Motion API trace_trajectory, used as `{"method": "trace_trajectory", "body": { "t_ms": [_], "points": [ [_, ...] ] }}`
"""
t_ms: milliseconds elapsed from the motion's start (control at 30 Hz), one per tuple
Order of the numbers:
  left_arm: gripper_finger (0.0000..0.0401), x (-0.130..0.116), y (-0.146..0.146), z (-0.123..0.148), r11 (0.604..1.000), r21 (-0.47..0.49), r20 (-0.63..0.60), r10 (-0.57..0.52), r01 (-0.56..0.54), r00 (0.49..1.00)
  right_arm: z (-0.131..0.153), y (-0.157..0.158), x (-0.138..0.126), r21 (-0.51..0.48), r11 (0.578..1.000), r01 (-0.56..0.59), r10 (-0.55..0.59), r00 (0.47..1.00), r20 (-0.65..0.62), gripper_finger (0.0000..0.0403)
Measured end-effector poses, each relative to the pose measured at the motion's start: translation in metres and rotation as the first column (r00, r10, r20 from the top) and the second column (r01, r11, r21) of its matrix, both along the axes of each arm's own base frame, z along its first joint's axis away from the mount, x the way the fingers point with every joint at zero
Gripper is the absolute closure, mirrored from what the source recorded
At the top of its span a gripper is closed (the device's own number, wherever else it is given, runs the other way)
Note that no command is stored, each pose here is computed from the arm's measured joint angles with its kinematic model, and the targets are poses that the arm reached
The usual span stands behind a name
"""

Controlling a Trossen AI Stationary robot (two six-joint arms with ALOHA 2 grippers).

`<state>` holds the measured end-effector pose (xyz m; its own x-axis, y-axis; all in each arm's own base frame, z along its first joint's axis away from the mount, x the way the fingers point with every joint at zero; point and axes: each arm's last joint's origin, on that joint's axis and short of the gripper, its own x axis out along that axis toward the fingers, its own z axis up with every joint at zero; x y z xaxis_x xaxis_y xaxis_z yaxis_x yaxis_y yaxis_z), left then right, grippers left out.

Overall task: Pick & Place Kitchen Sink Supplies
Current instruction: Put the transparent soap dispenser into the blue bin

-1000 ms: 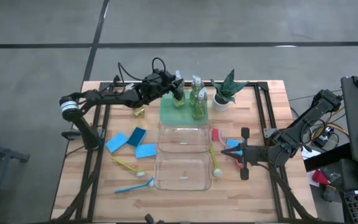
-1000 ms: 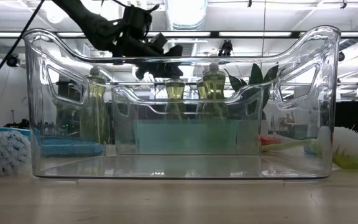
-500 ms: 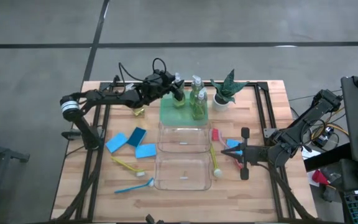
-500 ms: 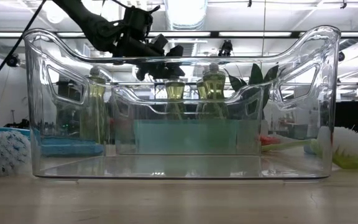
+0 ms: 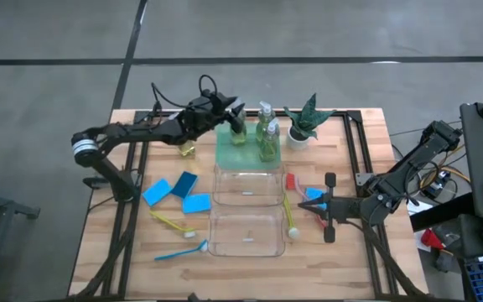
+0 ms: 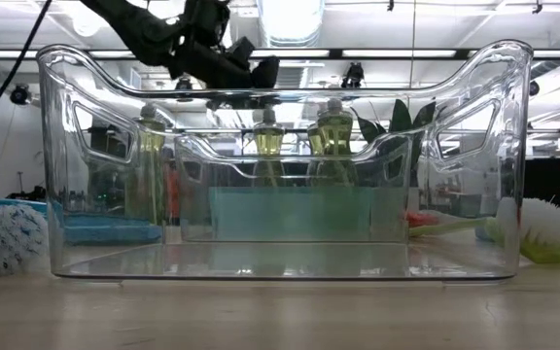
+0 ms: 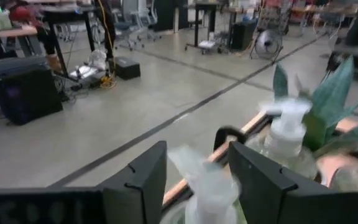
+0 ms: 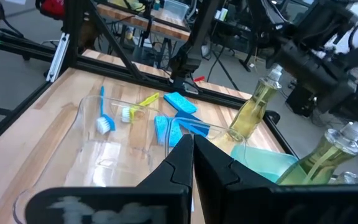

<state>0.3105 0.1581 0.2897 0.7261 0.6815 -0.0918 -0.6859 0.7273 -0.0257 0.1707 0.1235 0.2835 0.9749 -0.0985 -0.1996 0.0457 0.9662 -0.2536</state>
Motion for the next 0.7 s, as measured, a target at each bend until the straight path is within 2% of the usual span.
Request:
{"method": "trace_trajectory", "body": {
  "t_ms": [167, 433, 700],
  "points": [
    [0.0226, -0.002, -0.002, 0.003, 0.999, -0.006, 0.003, -0.039, 0.039, 0.999, 0.000, 0.000, 0.000, 0.003, 1.000, 0.000, 0.000, 1.000, 0.003, 0.0394],
    [0.0181, -0.009, -0.009, 0.010, 0.998, -0.015, -0.009, -0.055, 0.055, 0.998, 0.001, 0.000, 0.000, 0.006, 1.000, 0.000, 0.000, 1.000, 0.006, 0.0394],
    [0.0167, -0.032, -0.032, 0.040, 0.995, 0.039, -0.036, -0.094, 0.095, 0.995, 0.001, 0.000, 0.000, 0.008, 1.000, 0.000, 0.000, 1.000, 0.005, 0.0394]
  ]
}}
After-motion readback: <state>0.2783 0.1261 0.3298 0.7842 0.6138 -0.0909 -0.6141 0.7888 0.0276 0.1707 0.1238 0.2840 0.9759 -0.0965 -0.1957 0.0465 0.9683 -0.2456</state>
